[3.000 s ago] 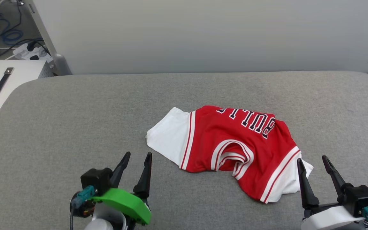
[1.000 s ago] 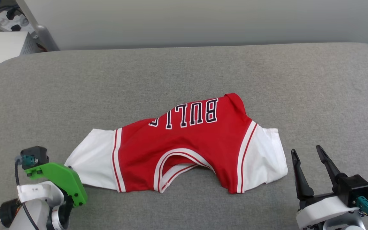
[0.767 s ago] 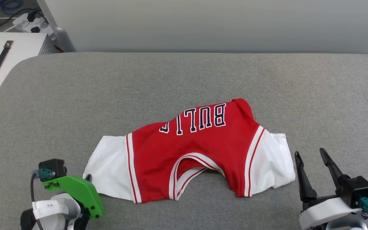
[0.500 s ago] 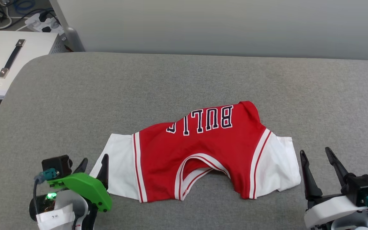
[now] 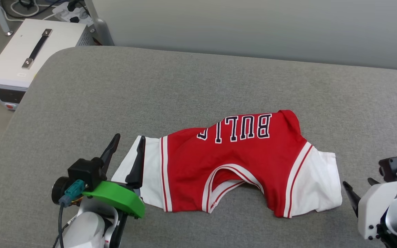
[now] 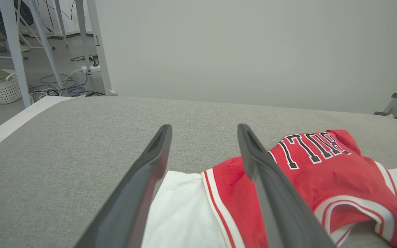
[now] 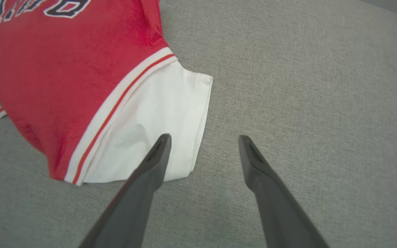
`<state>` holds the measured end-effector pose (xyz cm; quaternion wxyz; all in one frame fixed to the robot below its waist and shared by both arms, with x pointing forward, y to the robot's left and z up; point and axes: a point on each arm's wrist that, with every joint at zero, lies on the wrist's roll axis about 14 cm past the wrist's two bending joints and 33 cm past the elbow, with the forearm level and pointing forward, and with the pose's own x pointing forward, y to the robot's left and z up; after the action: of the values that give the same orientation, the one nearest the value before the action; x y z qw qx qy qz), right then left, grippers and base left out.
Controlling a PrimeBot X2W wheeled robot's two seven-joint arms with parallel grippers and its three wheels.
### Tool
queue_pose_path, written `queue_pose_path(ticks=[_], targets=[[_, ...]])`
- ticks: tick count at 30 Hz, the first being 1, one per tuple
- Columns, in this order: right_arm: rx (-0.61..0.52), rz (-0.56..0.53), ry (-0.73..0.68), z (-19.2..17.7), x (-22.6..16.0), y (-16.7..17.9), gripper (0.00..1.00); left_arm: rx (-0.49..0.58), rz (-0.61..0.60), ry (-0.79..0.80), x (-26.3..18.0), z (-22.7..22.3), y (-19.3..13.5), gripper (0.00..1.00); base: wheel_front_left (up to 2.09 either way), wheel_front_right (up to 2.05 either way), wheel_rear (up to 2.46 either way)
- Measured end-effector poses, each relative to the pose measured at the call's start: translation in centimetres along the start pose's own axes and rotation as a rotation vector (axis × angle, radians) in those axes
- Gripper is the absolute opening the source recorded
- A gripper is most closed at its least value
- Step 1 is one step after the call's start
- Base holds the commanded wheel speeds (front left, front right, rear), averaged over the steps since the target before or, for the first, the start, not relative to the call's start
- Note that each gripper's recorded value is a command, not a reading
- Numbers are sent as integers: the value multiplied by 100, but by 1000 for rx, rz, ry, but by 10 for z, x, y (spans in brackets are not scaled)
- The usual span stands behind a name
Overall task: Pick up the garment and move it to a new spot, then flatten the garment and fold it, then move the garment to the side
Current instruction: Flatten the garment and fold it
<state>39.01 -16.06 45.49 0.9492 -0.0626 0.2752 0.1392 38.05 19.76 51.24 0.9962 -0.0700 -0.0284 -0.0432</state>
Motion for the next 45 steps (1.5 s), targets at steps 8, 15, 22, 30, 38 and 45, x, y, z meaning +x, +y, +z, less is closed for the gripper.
queue_pose_path(ticks=[8,15,22,30,38,45], targets=[[46,24,292,-10,20,-9,100,-5,15,26,-4,-11,2,100,0,0,0],[50,61,368,-19,47,-2,100,-14,51,81,-4,-29,12,100,0,0,0],[56,109,414,-36,73,13,100,-17,83,93,-1,-33,22,100,0,0,0],[39,120,402,-35,82,10,0,-10,103,102,-4,-36,29,100,0,0,0],[10,15,363,-25,69,-34,0,2,88,92,-3,-32,26,100,0,0,0],[-18,-109,367,-23,44,-88,0,0,51,94,1,-34,16,100,0,0,0]])
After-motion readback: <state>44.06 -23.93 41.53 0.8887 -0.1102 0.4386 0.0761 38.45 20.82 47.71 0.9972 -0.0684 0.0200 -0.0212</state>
